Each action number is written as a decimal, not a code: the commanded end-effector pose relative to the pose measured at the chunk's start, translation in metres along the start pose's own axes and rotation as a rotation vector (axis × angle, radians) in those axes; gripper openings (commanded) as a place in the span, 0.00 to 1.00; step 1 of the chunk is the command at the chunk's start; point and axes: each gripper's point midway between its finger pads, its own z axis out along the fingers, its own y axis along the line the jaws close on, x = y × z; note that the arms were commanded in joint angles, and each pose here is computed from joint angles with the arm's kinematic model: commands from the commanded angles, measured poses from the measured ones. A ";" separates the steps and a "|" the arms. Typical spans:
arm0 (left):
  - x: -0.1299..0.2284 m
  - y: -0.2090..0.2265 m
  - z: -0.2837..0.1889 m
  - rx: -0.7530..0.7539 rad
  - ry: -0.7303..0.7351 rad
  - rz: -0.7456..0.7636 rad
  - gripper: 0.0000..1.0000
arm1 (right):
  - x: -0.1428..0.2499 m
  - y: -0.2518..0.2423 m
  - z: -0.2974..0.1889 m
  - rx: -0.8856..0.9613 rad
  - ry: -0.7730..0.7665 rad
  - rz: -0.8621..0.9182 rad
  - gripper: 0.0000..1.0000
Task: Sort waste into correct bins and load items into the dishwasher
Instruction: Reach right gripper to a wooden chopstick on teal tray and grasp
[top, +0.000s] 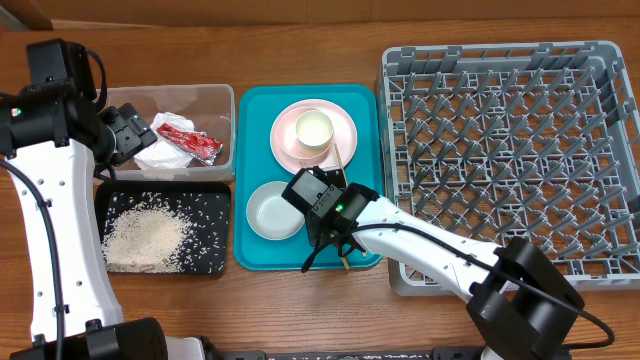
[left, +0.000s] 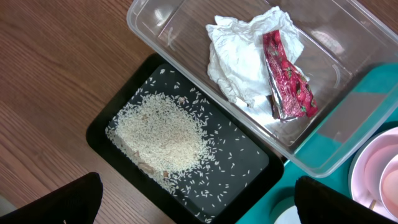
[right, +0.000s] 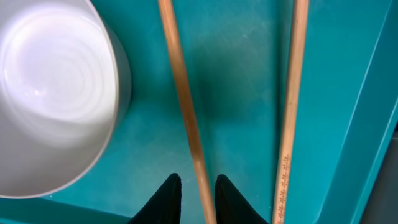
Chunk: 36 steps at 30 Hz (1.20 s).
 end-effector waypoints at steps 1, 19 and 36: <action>-0.004 0.001 -0.002 -0.002 -0.012 -0.008 1.00 | 0.001 -0.002 0.006 0.005 -0.006 0.007 0.22; -0.004 0.001 -0.002 -0.002 -0.012 -0.008 1.00 | 0.025 -0.015 0.041 0.001 -0.010 0.001 0.28; -0.004 0.001 -0.002 -0.002 -0.012 -0.007 1.00 | 0.000 0.014 -0.009 -0.105 -0.011 -0.004 0.05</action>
